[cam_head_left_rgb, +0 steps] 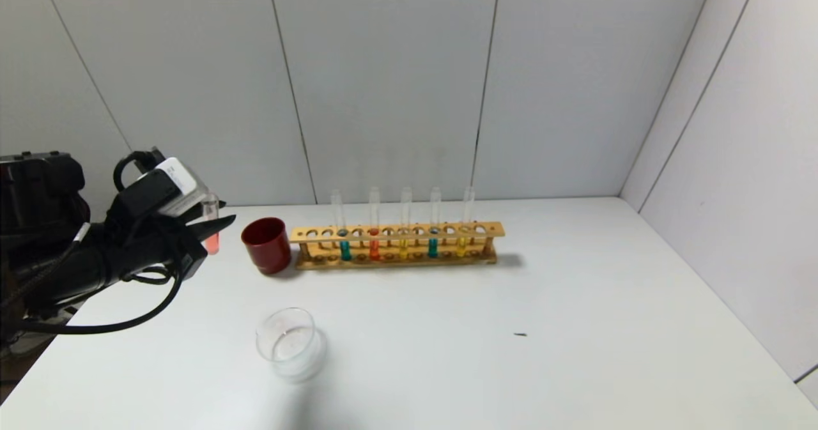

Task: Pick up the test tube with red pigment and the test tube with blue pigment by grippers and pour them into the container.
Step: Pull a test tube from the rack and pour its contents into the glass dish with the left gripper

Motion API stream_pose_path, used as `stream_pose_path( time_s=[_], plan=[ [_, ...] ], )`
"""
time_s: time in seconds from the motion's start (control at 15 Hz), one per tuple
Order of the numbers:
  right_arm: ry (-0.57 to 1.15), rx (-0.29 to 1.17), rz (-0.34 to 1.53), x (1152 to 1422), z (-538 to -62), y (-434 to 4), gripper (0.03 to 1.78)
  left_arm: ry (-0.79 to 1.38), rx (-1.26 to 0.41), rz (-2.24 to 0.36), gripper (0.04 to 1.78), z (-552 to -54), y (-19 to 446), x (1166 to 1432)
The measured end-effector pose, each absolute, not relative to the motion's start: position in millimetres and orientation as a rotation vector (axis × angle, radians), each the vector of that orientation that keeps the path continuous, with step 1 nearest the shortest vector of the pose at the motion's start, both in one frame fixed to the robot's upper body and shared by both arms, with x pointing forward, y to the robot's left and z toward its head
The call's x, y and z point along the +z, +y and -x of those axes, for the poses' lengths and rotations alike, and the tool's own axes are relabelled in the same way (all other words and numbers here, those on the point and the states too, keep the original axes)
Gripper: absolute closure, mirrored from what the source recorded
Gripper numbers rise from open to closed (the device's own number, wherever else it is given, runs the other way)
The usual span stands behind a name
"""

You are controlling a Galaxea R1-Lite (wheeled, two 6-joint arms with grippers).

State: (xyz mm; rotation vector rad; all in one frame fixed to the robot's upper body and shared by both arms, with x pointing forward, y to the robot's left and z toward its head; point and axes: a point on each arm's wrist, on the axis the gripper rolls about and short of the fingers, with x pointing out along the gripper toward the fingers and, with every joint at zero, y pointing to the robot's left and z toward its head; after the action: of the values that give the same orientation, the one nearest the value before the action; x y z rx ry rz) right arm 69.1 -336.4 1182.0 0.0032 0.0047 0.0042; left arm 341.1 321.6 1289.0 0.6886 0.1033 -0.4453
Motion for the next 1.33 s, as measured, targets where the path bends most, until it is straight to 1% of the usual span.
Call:
stream_pose_path(
  time_s=[0.2, 0.33, 0.47, 0.8, 0.93, 1.07, 1.33],
  plan=[
    [0.004, 0.004, -0.003, 1182.1, -69.1, -336.4, 0.06, 0.152, -0.496, -0.769, 1.50, -325.1, 323.3, 1265.7],
    [0.005, 0.004, -0.003, 1182.0, -69.1, -336.4, 0.06, 0.148, -0.507, -0.853, 1.50, -321.7, 327.2, 1259.7],
    [0.005, 0.004, -0.003, 1182.0, -69.1, -336.4, 0.06, 0.130, -0.505, -0.938, 1.50, -323.5, 331.3, 1259.1],
    [0.005, 0.004, -0.003, 1182.0, -69.1, -336.4, 0.06, -0.002, -0.493, -1.123, 1.50, -330.3, 332.2, 1262.9],
    [0.005, 0.004, -0.003, 1182.0, -69.1, -336.4, 0.06, -0.042, -0.507, -1.156, 1.50, -336.1, 331.9, 1255.8],
    [0.005, 0.004, -0.003, 1182.0, -69.1, -336.4, 0.06, -0.097, -0.541, -1.162, 1.50, -342.3, 329.4, 1244.6],
    [0.005, 0.004, -0.003, 1182.0, -69.1, -336.4, 0.06, -0.203, -0.558, -1.199, 1.50, -351.6, 322.9, 1222.4]
  ],
)
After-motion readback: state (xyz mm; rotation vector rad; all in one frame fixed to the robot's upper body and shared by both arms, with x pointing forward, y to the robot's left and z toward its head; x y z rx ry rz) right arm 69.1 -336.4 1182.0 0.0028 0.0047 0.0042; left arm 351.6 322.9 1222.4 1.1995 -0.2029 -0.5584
